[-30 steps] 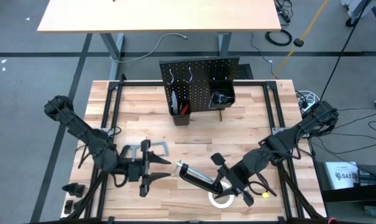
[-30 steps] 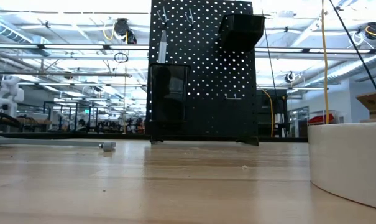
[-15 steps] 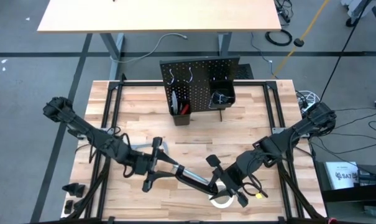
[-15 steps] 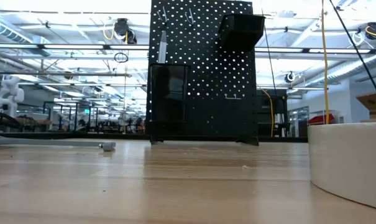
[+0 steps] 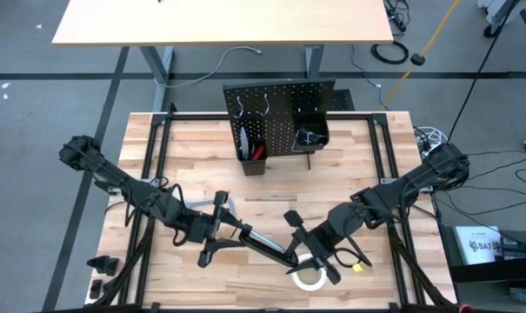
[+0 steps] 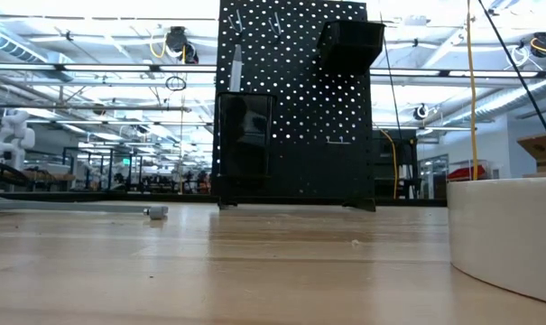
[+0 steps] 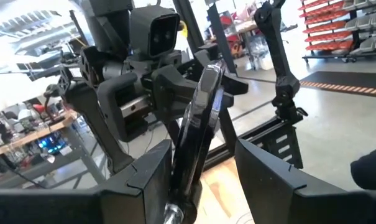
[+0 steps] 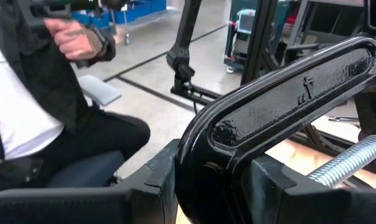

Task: Hang tools onto peg board
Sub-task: Hang the clamp on the pegboard

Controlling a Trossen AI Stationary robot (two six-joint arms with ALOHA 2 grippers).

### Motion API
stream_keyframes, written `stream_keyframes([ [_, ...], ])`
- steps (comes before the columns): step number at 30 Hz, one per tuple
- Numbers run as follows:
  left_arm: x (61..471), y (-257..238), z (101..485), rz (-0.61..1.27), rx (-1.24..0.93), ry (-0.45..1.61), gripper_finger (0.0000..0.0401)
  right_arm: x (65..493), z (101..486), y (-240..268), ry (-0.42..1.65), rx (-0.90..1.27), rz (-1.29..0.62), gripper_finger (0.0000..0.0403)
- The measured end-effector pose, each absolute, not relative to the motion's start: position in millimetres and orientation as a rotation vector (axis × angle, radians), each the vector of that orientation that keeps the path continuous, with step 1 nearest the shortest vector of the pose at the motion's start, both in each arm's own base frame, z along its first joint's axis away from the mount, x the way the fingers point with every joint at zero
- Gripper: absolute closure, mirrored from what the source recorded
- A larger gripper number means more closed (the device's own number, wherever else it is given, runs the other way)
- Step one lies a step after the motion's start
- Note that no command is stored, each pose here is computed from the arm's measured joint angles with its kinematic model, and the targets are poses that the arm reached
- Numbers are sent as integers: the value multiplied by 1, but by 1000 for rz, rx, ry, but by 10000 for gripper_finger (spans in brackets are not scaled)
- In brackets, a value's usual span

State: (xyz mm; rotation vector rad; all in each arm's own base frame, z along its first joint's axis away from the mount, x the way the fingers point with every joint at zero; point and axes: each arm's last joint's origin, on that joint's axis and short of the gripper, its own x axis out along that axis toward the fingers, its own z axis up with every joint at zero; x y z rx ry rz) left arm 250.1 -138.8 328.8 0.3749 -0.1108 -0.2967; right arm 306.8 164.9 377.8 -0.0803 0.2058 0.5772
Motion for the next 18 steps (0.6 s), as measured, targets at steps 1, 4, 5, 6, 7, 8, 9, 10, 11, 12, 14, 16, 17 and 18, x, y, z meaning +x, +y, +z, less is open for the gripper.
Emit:
stream_keyframes([
  [1, 250, -138, 329, -294, 374, -112, 221, 309, 378, 165, 197, -78, 574, 281],
  [4, 252, -136, 329, -283, 374, -111, 221, 313, 376, 162, 190, -75, 563, 281],
  [5, 252, -135, 329, -281, 375, -108, 221, 315, 375, 160, 192, -74, 558, 281],
  [6, 252, -135, 329, -281, 376, -106, 221, 317, 374, 159, 192, -75, 552, 281],
  [7, 252, -135, 328, -280, 378, -101, 221, 318, 374, 159, 189, -77, 548, 281],
  [8, 252, -135, 327, -283, 377, -94, 221, 320, 374, 158, 176, -86, 536, 286],
  [9, 252, -136, 326, -288, 371, -88, 222, 321, 375, 157, 160, -91, 522, 298],
  [10, 253, -136, 325, -291, 362, -81, 225, 321, 377, 155, 147, -89, 516, 305],
  [11, 253, -136, 325, -291, 353, -76, 231, 321, 378, 154, 142, -87, 516, 309],
  [12, 253, -135, 325, -290, 340, -73, 242, 322, 378, 153, 142, -87, 513, 309],
  [14, 253, -135, 324, -290, 337, -64, 276, 322, 377, 152, 148, -88, 509, 309],
  [16, 253, -135, 322, -294, 344, -47, 324, 323, 377, 151, 152, -83, 509, 312],
  [17, 253, -135, 322, -298, 351, -41, 346, 323, 377, 151, 157, -77, 506, 316],
  [18, 253, -135, 321, -293, 351, -38, 348, 323, 377, 151, 158, -75, 508, 316],
])
